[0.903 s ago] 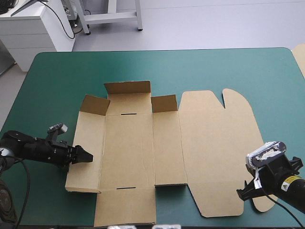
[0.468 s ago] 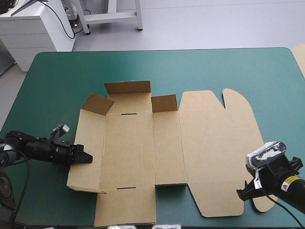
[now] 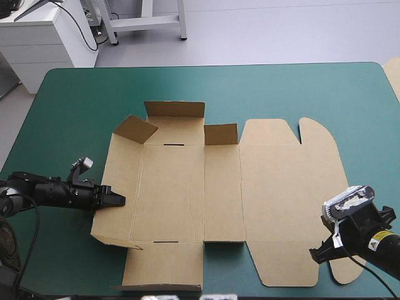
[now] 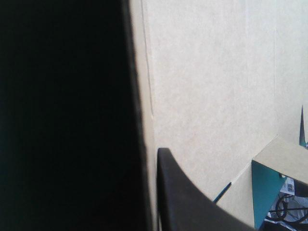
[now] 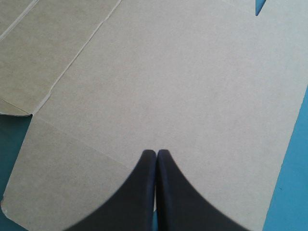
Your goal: Fold the box
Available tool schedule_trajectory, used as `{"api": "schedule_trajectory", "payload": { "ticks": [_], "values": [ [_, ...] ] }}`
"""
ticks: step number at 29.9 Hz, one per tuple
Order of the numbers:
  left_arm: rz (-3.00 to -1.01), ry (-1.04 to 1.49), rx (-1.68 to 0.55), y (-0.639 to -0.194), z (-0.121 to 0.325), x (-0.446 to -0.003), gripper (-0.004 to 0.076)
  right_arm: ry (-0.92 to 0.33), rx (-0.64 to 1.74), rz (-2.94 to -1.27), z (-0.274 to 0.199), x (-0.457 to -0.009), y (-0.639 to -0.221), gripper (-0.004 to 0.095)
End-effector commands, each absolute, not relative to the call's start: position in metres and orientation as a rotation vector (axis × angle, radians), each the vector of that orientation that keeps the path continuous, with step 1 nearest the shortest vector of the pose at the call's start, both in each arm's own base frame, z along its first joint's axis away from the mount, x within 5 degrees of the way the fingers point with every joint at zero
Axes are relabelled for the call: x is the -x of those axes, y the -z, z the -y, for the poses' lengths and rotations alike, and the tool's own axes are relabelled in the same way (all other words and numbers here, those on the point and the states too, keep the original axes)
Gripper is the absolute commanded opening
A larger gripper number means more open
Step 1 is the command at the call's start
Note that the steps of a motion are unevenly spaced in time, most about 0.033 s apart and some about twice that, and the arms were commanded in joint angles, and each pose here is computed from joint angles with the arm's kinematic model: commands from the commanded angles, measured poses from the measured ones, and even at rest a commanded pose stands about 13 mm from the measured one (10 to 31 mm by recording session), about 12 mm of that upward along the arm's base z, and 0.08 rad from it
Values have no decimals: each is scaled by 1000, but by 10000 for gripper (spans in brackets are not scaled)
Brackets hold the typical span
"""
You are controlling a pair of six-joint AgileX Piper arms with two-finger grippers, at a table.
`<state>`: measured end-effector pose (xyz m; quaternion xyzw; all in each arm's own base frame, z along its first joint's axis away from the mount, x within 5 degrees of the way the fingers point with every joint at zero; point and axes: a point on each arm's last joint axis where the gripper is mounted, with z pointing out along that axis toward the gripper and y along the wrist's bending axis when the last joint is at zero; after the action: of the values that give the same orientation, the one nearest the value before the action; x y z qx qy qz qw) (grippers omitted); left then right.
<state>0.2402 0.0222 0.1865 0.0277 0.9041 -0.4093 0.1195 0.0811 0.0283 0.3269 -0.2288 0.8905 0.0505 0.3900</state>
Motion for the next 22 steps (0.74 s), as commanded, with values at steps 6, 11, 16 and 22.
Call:
{"api": "schedule_trajectory", "payload": {
  "ticks": [6,11,16,22],
  "values": [
    [-2479,1214,-319,-237,-7,-265,-8,-130,562,-2202,-29,-84,-337,-16],
    [-2433,1061,-567,-290,20,-283,-8,-121,560,-2194,-28,-85,-338,-16],
    [-2369,842,-818,-351,59,-295,-8,-117,548,-2163,-29,-86,-340,-16],
    [-2193,475,-1057,-420,106,-296,-8,-113,538,-2136,-29,-88,-342,-16]
  ]
}}
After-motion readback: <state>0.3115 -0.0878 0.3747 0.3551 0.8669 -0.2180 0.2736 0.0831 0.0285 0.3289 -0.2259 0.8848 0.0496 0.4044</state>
